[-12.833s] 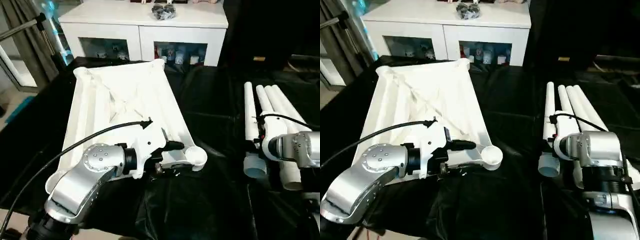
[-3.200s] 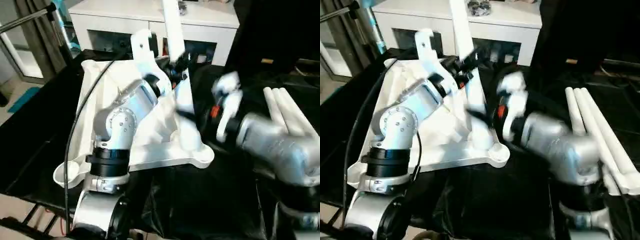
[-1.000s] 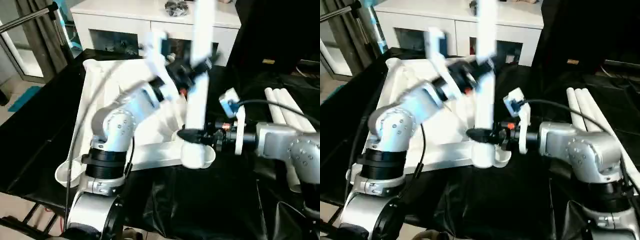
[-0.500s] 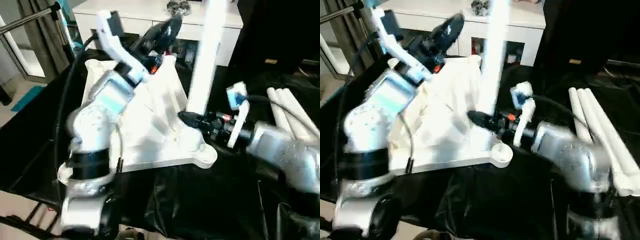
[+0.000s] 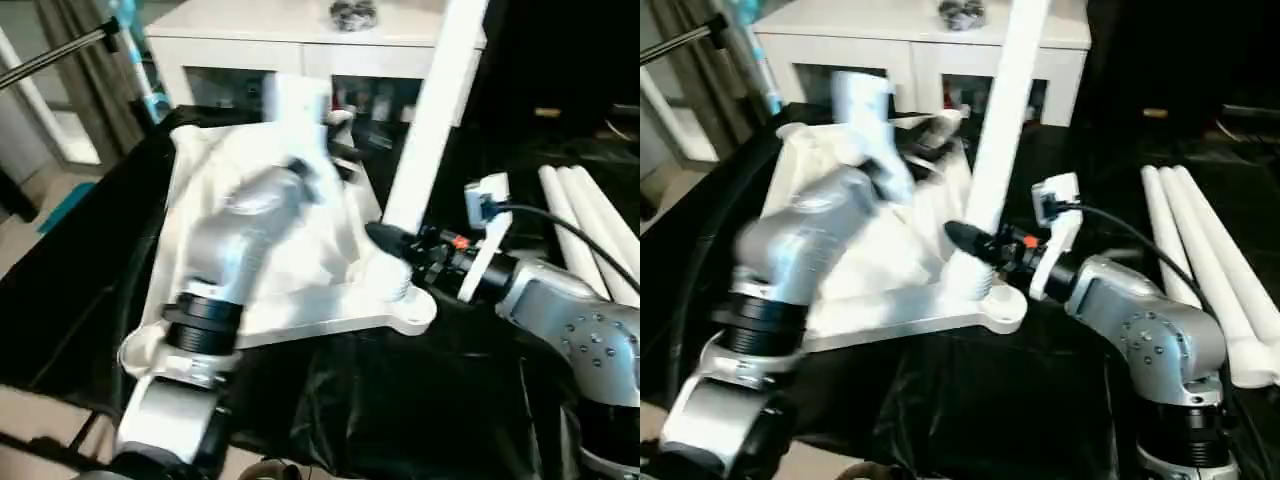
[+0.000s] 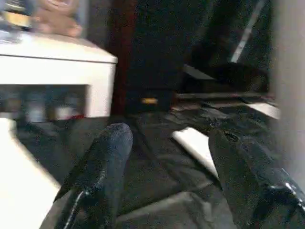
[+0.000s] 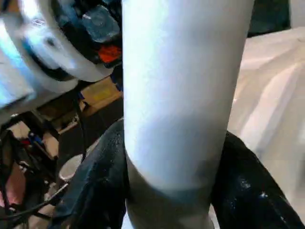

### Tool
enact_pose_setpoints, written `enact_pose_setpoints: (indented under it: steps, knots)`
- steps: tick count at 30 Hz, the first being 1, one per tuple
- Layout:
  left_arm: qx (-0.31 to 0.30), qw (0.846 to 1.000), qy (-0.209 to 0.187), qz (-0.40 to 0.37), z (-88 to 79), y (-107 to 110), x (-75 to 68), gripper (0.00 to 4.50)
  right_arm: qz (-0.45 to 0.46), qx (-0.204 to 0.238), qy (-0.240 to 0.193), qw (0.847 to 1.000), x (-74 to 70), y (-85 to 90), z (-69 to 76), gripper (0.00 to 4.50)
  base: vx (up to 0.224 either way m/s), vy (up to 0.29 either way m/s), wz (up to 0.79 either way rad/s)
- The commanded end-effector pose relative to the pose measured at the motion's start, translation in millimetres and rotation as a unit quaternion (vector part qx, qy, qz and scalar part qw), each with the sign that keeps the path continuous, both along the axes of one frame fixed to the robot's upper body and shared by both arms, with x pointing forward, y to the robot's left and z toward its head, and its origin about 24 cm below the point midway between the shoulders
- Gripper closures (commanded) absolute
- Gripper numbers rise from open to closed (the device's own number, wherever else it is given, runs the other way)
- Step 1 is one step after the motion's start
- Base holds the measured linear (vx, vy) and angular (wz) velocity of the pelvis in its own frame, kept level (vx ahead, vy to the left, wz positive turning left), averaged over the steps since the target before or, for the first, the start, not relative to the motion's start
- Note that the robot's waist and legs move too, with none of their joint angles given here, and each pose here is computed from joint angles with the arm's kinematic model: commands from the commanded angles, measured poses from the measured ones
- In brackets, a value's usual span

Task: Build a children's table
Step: Pick table leg, then move to table

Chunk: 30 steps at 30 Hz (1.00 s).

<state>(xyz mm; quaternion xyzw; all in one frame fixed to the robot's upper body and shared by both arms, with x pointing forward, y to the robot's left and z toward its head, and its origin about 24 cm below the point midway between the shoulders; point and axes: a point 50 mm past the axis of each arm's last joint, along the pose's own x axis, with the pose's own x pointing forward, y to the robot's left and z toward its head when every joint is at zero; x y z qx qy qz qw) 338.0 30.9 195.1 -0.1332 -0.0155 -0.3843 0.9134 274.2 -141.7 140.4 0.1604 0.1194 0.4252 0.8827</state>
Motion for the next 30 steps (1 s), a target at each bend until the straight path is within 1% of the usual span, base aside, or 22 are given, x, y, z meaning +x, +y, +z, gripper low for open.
enact_pose_setpoints:
  steps: [1, 4, 5, 6, 7, 8, 10, 12, 15, 17, 19, 20, 21, 22, 23, 24, 25, 27, 28, 29, 30]
  knots:
    - [-0.026, 0.999, -0.026, -0.040, 16.1, -6.0, -8.0, 1.53, 0.001, -0.012, -0.017, 1.000, 0.5, 2.4, 5.5, 2.62, 0.000, 0.000, 0.00]
    - [-0.029, 0.998, -0.028, -0.042, 16.7, -5.9, -7.6, 1.53, 0.000, -0.014, -0.017, 1.000, 0.9, 2.5, 5.1, 2.62, 0.000, 0.000, 0.00]
    - [-0.024, 0.999, -0.028, -0.034, 15.8, -4.9, -6.1, 1.53, 0.000, -0.015, -0.016, 1.000, 1.3, 2.6, 4.6, 2.62, 0.000, 0.000, 0.00]
    - [-0.011, 1.000, -0.024, -0.008, 11.3, 0.3, -1.2, 1.53, 0.004, -0.021, -0.015, 1.000, 1.8, 3.1, 3.8, 2.62, 0.000, 0.000, 0.00]
    - [-0.011, 1.000, -0.024, -0.008, 11.3, 0.3, -1.2, 1.53, 0.004, -0.021, -0.015, 1.000, 1.8, 3.1, 3.8, 2.62, 0.000, 0.000, 0.00]
    - [-0.009, 1.000, -0.021, 0.010, 9.5, 5.9, 1.9, 1.53, 0.006, -0.027, -0.016, 0.999, 2.8, 3.3, 3.6, 2.62, 0.000, 0.000, 0.00]
    - [-0.008, 0.999, -0.022, 0.022, 9.7, 9.8, 3.9, 1.53, 0.006, -0.030, -0.016, 0.999, 3.7, 3.0, 3.6, 2.62, 0.000, 0.000, 0.00]
    - [-0.014, 0.996, -0.021, 0.083, 11.1, 28.6, 13.6, 1.53, -0.004, -0.044, -0.022, 0.999, 7.2, 0.6, 4.4, 2.63, 0.000, 0.000, 0.00]
    - [-0.008, 0.990, -0.025, 0.135, 10.4, 47.9, 20.5, 1.53, -0.019, -0.062, -0.029, 0.997, 10.9, -1.0, 3.1, 2.63, 0.000, 0.000, 0.00]
    - [0.000, 0.984, -0.037, 0.176, 11.2, 67.5, 21.8, 1.53, -0.038, -0.067, -0.029, 0.997, 15.4, -0.3, 2.2, 2.63, 0.000, 0.000, 0.00]
    - [0.023, 0.975, -0.046, 0.219, 9.2, 92.7, 15.2, 1.53, -0.059, -0.056, -0.028, 0.996, 21.6, 4.4, 3.6, 2.63, 0.000, 0.000, 0.00]
    - [0.029, 0.972, -0.046, 0.231, 7.8, 100.1, 12.2, 1.53, -0.065, -0.055, -0.027, 0.996, 23.5, 6.0, 3.7, 2.63, 0.000, 0.000, 0.00]
    - [0.039, 0.967, -0.040, 0.247, 2.4, 108.6, 8.1, 1.53, -0.077, -0.060, -0.026, 0.995, 26.0, 6.3, 1.5, 2.63, 0.000, 0.000, 0.00]
    - [0.039, 0.967, -0.040, 0.247, 2.4, 108.6, 8.1, 1.53, -0.077, -0.060, -0.026, 0.995, 26.0, 6.3, 1.5, 2.63, 0.000, 0.000, 0.00]
    - [0.045, 0.965, -0.036, 0.257, -1.3, 113.0, 5.8, 1.53, -0.085, -0.065, -0.027, 0.994, 27.8, 5.8, -0.3, 2.63, 0.000, 0.000, 0.00]
    - [0.059, 0.961, -0.024, 0.268, -9.7, 117.7, 1.7, 1.53, -0.097, -0.069, -0.032, 0.992, 28.8, 3.9, -1.2, 2.63, 0.000, 0.000, 0.00]
    - [0.092, 0.955, -0.016, 0.282, -25.9, 124.3, -7.9, 1.53, -0.127, -0.074, -0.062, 0.987, 29.7, 0.0, 0.8, 2.63, 0.000, 0.000, 0.00]
    - [0.115, 0.951, -0.016, 0.286, -37.1, 126.7, -15.5, 1.53, -0.148, -0.076, -0.089, 0.982, 29.0, -3.3, 3.6, 2.63, 0.000, 0.000, 0.00]
    - [0.129, 0.946, -0.017, 0.297, -46.5, 129.5, -21.8, 1.53, -0.172, -0.076, -0.106, 0.977, 27.6, -7.0, 6.2, 2.63, 0.000, 0.000, 0.00]
    - [0.130, 0.945, 0.002, 0.301, -65.2, 130.5, -33.3, 1.53, -0.215, -0.081, -0.139, 0.963, 23.8, -14.5, 10.1, 2.63, 0.000, 0.000, 0.00]
    - [0.130, 0.944, 0.007, 0.302, -70.1, 130.4, -36.8, 1.53, -0.227, -0.083, -0.148, 0.959, 22.4, -16.9, 11.4, 2.63, 0.000, 0.000, 0.00]
